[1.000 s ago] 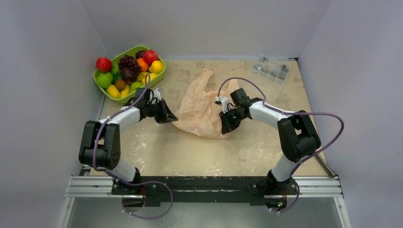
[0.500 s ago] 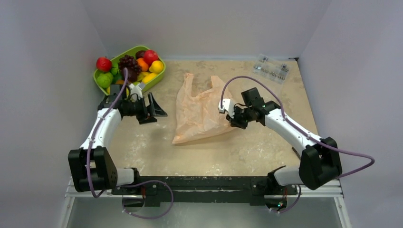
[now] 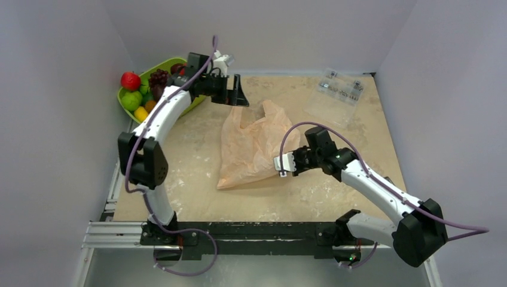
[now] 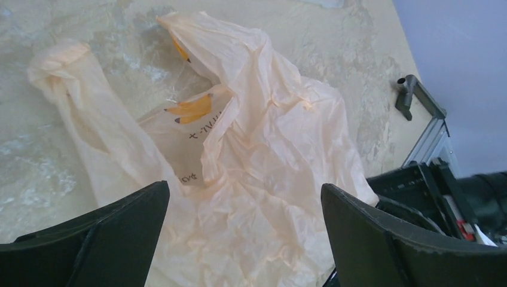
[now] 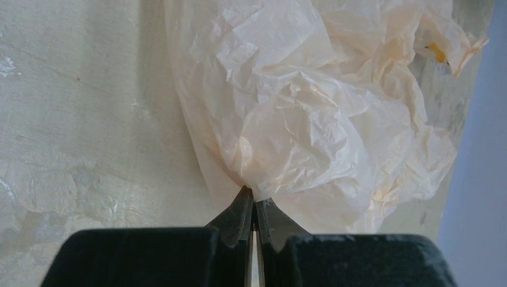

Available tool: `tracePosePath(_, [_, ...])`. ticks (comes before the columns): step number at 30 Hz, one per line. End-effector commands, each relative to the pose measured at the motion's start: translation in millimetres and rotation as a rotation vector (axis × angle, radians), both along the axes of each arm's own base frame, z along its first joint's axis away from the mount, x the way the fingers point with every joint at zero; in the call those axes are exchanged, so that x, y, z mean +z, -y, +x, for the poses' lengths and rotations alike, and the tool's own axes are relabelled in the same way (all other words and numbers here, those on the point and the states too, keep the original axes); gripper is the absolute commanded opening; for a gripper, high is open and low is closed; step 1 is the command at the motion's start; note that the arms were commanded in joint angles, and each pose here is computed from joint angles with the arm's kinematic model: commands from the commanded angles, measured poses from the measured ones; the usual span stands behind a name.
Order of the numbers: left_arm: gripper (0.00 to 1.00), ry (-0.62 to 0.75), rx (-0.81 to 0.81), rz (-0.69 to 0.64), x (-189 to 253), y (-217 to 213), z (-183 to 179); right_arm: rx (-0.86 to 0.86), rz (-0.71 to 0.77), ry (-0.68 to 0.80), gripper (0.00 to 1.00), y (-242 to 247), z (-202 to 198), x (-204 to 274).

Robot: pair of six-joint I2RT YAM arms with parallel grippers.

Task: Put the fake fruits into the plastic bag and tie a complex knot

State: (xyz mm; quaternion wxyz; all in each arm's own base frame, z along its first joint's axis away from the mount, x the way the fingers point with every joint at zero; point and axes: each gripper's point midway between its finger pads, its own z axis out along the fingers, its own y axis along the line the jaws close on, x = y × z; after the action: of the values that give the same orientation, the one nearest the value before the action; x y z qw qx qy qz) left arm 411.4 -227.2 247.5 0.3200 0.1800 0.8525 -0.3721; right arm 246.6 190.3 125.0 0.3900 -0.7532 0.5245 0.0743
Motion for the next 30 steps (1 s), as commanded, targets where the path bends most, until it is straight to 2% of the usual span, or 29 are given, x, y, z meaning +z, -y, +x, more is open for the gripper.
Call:
tracePosePath(1, [1.00,-0.061,0.032,0.023,-27,31,18,0.070,0.006,0.128,0.00,-12,7,14])
tracePosePath(6, [1.00,-0.167,0.062,-0.059,-56,62,32,0.107,0.003,0.148,0.00,-21,0,14])
tracePosePath(11, [1.00,-0.312,0.199,-0.049,-96,74,45,0.132,-0.006,0.141,0.00,-25,-6,14])
tracePosePath(15, [1.00,-0.307,0.249,-0.076,-108,85,59,0.154,-0.017,0.136,0.00,-28,-9,11])
tracePosePath(20, [1.00,-0.289,0.264,-0.016,-130,103,59,0.186,-0.020,0.142,0.00,-32,-10,13])
tracePosePath(25, [0.98,-0.346,0.198,-0.136,-136,130,58,0.193,-0.019,0.147,0.00,-35,-9,14])
tracePosePath(26, [0.89,-0.355,0.166,-0.184,-133,137,56,0.190,-0.023,0.145,0.00,-33,-9,14])
tracePosePath(27, [0.71,-0.336,0.138,-0.244,-124,143,60,0.187,-0.028,0.144,0.00,-32,-10,13])
tracePosePath(29, [0.19,-0.297,0.106,-0.304,-110,145,64,0.194,-0.036,0.126,0.00,-28,-17,11])
tracePosePath(30, [0.02,-0.273,0.117,-0.308,-103,140,69,0.192,-0.045,0.107,0.00,-23,-22,7])
